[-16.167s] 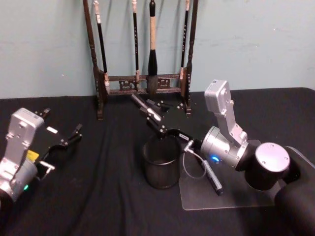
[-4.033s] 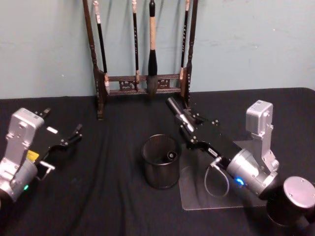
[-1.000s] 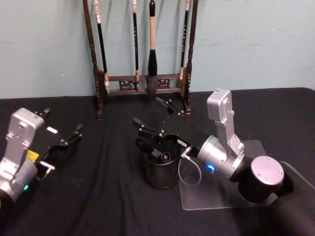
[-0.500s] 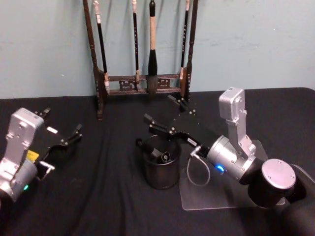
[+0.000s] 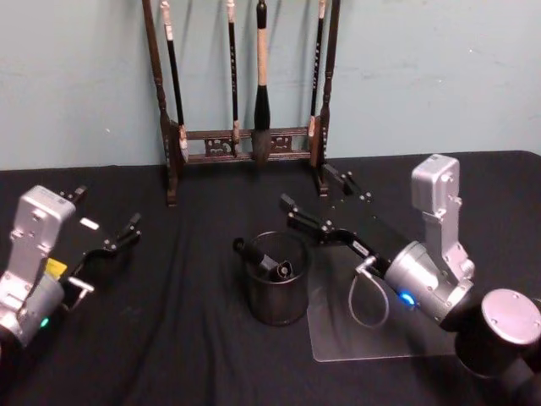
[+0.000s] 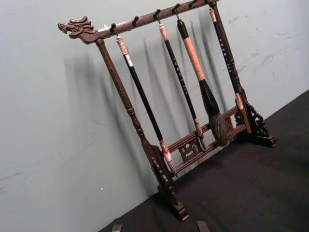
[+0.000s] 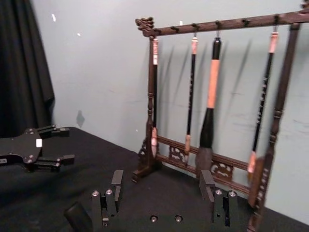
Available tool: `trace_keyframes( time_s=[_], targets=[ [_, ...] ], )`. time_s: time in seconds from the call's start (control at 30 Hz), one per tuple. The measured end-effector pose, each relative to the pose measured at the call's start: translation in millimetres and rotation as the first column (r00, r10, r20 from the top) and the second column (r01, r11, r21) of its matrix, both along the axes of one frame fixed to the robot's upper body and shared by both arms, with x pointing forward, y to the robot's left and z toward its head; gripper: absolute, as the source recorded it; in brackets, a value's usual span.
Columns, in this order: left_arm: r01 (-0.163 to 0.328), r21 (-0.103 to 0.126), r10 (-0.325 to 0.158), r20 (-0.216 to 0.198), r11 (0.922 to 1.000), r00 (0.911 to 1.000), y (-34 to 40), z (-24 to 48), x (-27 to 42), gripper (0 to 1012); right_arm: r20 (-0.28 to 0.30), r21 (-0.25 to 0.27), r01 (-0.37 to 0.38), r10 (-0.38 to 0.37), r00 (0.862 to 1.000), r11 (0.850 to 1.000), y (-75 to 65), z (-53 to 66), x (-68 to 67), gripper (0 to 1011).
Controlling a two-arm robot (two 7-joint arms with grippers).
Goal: Pick up the water-based marker from the table and place it into the pen holder.
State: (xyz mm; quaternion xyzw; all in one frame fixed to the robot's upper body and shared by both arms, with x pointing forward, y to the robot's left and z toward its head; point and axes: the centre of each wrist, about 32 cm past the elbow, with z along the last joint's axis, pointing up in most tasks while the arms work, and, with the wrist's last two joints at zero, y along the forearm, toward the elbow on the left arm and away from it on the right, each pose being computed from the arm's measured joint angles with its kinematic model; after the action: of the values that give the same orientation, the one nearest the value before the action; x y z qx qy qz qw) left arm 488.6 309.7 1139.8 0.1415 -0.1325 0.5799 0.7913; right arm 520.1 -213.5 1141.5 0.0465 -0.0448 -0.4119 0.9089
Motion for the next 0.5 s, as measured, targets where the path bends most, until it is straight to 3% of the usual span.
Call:
trace_keyframes(
  time_s=[0.5],
  targets=[
    [0.000,0.000,0.000,0.000,1.0000,1.0000,0.0,0.0,0.0,1009,-0.038,-0.032,0.092,-0.093,0.995,0.995,-23.6,-8.2,-33.8,1002]
  ],
)
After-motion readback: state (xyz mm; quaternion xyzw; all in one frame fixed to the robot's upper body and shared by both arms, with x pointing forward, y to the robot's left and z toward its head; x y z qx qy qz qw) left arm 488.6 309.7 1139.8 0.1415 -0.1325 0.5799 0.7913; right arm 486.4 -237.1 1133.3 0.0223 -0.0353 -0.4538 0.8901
